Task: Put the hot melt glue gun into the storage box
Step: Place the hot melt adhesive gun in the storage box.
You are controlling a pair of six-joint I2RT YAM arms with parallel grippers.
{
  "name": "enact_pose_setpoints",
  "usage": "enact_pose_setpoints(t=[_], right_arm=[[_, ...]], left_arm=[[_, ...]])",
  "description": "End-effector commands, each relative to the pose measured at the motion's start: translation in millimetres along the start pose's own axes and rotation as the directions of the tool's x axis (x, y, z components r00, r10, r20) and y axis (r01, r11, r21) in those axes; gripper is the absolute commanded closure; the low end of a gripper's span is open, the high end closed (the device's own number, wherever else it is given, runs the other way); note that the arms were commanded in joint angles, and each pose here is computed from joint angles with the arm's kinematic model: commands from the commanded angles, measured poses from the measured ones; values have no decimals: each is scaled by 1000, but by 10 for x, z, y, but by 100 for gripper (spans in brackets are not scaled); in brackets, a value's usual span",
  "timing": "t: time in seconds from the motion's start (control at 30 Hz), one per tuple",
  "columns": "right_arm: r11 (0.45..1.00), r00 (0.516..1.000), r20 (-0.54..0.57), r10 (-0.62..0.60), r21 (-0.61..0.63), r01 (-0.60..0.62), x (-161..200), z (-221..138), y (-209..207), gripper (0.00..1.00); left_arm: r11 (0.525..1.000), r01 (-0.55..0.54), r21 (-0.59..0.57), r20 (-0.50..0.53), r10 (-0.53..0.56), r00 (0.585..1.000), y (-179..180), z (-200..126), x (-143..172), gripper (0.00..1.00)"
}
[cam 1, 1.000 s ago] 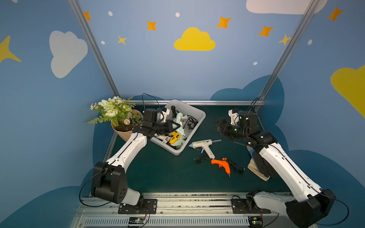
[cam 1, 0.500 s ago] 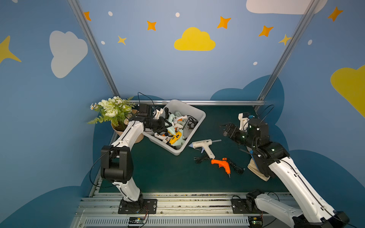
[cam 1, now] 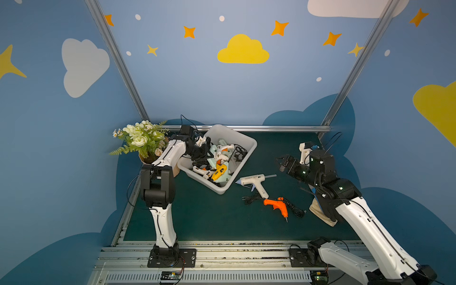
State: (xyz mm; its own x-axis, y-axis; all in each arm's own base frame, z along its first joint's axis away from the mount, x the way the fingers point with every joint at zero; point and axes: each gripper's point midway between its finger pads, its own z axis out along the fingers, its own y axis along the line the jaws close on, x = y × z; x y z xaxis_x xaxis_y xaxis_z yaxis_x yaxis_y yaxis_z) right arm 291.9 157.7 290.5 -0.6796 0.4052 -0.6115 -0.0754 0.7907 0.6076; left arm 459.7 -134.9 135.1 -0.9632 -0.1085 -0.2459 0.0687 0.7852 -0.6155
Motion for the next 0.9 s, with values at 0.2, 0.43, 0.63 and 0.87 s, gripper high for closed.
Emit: enact_pose_setpoints(t=[0.2,0.43,0.63,0.87], right_arm=[[979,966,-259,-14,194,66,639,327,-576,17],[944,921,-377,99,330,34,1098,350,-990,28],[917,872,-455,181,400,18,1456,245,-1225,35],[880,819,-517,250,474,31,1827,57,-1502,39]], left_arm=[[992,9,-129,15,-7,1000,117,-117,2,44],[936,6,-353,86,26,996,245,-432,14,37],[874,22,-485,202,87,976,154,-810,38,20],[891,-39,-452,272,179,945,-307,-932,209,0]])
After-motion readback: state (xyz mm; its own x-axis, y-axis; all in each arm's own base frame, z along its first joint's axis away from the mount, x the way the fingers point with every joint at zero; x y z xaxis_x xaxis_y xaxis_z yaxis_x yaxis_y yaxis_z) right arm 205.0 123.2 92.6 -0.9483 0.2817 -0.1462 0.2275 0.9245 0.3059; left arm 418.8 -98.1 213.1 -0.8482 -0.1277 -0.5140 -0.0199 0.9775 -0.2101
